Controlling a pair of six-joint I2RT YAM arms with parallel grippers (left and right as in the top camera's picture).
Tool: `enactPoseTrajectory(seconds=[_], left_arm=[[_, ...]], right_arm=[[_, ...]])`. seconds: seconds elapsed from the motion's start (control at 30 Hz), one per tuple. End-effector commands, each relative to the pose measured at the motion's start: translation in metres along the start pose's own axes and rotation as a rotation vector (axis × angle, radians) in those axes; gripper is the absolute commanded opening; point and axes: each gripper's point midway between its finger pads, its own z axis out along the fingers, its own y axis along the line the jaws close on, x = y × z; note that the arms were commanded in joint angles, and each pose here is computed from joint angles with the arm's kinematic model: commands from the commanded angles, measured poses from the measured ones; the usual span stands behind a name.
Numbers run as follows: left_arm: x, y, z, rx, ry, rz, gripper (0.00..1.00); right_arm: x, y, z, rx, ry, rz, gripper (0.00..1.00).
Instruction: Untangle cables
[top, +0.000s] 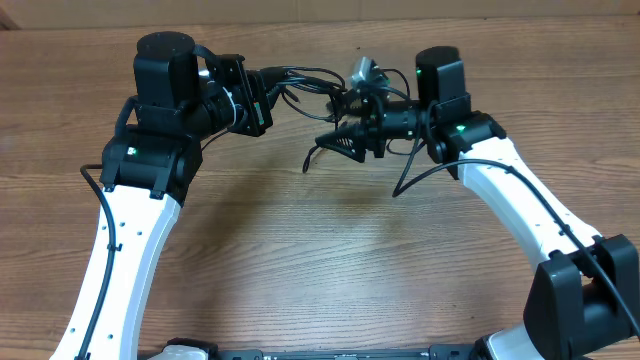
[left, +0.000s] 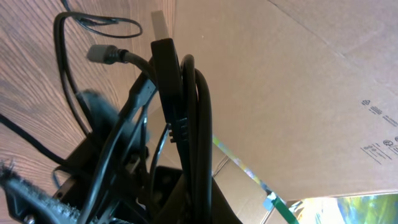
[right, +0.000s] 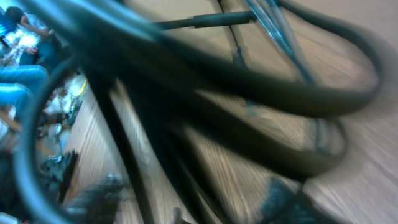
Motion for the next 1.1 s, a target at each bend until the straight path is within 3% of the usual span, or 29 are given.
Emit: enactPoseTrajectory(seconds=[0.0,0.07,0.17,0.33,0.43,0.6,0.7,0.83,1.07], left_arm=[[0.007,-0.004,-0.005,0.012,0.024,-0.002,0.05],[0.005,-0.004,-0.006,0.011,0.018,-0.004,0.06],[-0.003,-0.005,-0.007,0.019,-0.014,0.03,0.13],[-0.033,0.002,-0.01,-0.004,-0.17,0.103,0.57],[-0.053,0.015,-0.014,-0.061,-0.274,0.144,0.77],[-0.069,0.041,-0.017,-0.183,-0.332,0.221,0.81],[-0.072,0.048,-0.014,-0.247,-0.313,0.4,0.84],[-0.076,0.061,-0.009,-0.34,-0.255,0.646,0.98],[-0.074,0.094,0.004,-0.464,-0.123,0.679,1.0]], right_arm=[[-0.006,0.004,-0.001,0.0,-0.002,-0.006,0.25],[-0.003,0.005,-0.002,-0.002,0.008,0.049,0.05],[0.001,0.005,-0.003,-0.001,0.02,0.168,0.04],[0.008,0.013,-0.003,-0.034,0.044,0.381,0.04],[0.014,0.016,-0.003,-0.038,0.067,0.529,0.04],[0.022,0.022,-0.004,-0.047,0.1,0.676,0.04],[0.021,0.028,-0.005,-0.084,0.102,0.686,0.04],[0.019,0.032,-0.005,-0.108,0.1,0.688,0.04],[0.012,0.032,-0.005,-0.12,0.081,0.654,0.04]])
